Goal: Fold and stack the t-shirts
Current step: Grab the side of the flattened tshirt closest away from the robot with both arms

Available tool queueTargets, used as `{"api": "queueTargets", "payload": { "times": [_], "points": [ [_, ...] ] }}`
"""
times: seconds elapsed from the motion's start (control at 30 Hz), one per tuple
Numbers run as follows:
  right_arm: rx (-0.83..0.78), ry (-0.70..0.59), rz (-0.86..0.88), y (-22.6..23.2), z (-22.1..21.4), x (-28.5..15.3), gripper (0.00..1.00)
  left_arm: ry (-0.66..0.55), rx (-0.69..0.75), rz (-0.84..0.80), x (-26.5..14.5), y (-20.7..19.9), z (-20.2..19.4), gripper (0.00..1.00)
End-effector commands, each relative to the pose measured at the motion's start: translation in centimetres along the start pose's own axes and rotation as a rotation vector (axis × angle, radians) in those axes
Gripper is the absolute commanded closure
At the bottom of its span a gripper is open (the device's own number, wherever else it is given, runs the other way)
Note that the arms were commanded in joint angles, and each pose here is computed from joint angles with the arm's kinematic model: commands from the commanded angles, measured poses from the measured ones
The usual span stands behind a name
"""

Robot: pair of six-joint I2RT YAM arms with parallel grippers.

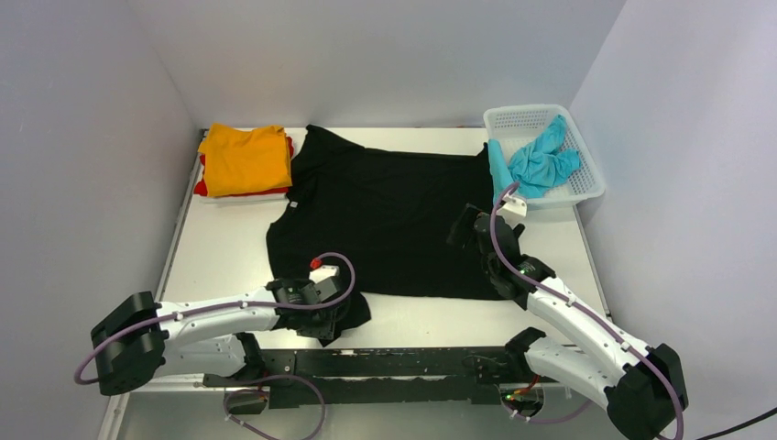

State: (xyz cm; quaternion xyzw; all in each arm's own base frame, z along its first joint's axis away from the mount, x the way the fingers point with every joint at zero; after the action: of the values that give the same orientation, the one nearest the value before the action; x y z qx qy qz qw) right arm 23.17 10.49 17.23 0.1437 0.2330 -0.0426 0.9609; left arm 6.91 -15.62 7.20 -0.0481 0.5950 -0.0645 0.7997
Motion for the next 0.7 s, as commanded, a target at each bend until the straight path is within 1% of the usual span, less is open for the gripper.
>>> {"api": "queueTargets", "payload": {
  "times": [0.0,0.03,0.1,0.13,0.2,0.27,0.3,0.37,0.47,0.53,0.6,0.67],
  "points": [
    [0.028,-0.013,-0.067,-0.8,0.5,-0.3,0.00,-0.032,-0.052,0.064,0.6,-0.2,0.4,0.66],
    [0.026,-0.004,-0.077,-1.0,0.4,-0.4,0.00,-0.034,-0.062,0.092,0.7,0.2,0.3,0.75],
    [0.026,0.018,-0.102,-1.6,0.1,-0.7,0.00,-0.053,-0.098,0.144,0.6,1.1,0.3,0.98],
    [0.028,0.034,-0.125,-2.0,-0.2,-0.9,0.00,-0.070,-0.120,0.181,0.4,1.7,0.3,1.00],
    [0.020,0.074,-0.180,-3.0,-0.7,-1.3,0.00,-0.109,-0.171,0.279,-0.6,3.3,0.5,1.00],
    [0.038,0.115,-0.272,-4.5,-1.4,-2.0,0.00,-0.134,-0.210,0.373,-1.8,5.1,0.2,1.00],
    [0.052,0.135,-0.316,-5.3,-1.8,-2.5,0.00,-0.141,-0.227,0.384,-2.2,5.6,0.1,1.00],
    [0.114,0.173,-0.411,-7.0,-2.5,-3.3,0.00,-0.133,-0.237,0.353,-2.5,5.7,-0.1,1.00],
    [0.160,0.219,-0.472,-8.8,-3.8,-4.5,0.00,-0.118,-0.217,0.232,-2.1,4.8,-0.4,1.00],
    [0.219,0.227,-0.522,-9.9,-4.5,-5.1,0.00,-0.119,-0.196,0.148,-1.9,4.0,-0.3,1.00],
    [0.286,0.222,-0.580,-10.8,-5.1,-5.7,0.00,-0.129,-0.191,0.131,-2.2,3.9,-0.1,1.00],
    [0.350,0.209,-0.597,-11.0,-5.3,-5.9,0.00,-0.135,-0.183,0.154,-2.6,4.4,-0.1,1.00]
  ]
}}
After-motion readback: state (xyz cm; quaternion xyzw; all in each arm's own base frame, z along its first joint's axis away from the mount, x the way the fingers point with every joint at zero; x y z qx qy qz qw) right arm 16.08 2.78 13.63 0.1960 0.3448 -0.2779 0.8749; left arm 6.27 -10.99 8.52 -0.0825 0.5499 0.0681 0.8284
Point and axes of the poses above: each gripper's point midway between its finger pads, its own x axis out along the fingers, its own y axis along the line the jaws close on, z = x × y, the point moved 6 cm from there along -x, back along the fingers, and after that the axes turned 5 degrees about -x, right-handed, at the moved point
